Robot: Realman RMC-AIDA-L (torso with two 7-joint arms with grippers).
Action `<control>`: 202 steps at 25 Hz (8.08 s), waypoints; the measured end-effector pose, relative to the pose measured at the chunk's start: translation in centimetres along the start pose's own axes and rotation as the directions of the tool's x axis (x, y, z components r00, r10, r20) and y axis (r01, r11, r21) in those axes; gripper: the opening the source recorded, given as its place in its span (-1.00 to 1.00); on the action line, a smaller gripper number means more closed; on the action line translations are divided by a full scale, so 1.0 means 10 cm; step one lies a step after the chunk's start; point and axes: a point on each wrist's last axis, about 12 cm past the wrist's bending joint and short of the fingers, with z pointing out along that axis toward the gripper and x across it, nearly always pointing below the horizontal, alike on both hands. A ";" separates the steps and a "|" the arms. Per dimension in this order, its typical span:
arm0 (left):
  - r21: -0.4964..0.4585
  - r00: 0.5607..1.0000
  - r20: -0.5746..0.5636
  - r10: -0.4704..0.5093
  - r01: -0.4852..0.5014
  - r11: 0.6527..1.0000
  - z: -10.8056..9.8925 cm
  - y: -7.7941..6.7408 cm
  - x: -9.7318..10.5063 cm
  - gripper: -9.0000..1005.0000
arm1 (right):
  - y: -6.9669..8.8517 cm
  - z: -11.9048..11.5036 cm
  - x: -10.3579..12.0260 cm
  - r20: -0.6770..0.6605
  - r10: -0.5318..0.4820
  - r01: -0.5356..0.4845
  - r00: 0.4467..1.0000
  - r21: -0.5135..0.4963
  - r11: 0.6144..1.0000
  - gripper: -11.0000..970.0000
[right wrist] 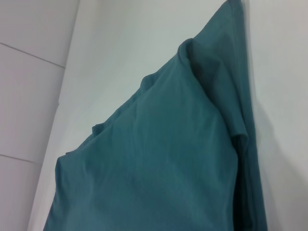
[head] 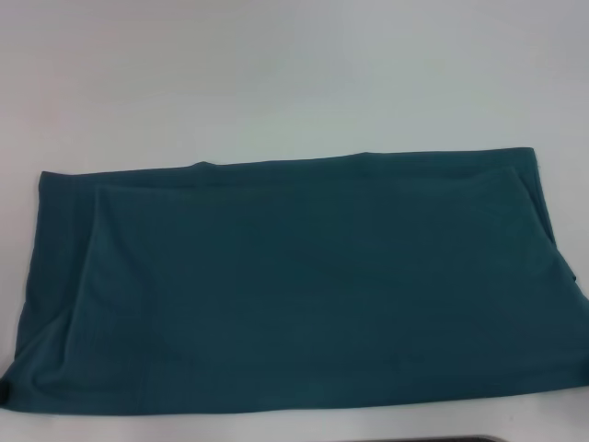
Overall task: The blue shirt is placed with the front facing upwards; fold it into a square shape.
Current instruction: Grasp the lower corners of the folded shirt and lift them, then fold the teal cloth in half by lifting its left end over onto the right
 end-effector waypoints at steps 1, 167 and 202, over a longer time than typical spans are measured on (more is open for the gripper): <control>0.000 1.000 0.000 0.001 -0.001 1.000 0.00 0.00 0.00 -0.98 | 0.00 0.00 0.00 0.000 0.001 -0.001 1.000 0.000 1.000 -0.73; -0.061 0.972 0.236 0.018 -0.003 0.998 0.24 0.08 -0.85 0.71 | 0.56 0.89 -1.22 0.216 -0.329 0.368 0.919 -0.172 0.914 0.82; -0.107 1.000 0.013 -0.027 0.028 0.994 0.28 0.03 -1.06 0.71 | 0.55 0.83 -1.25 0.226 -0.321 0.361 0.920 -0.165 0.918 0.83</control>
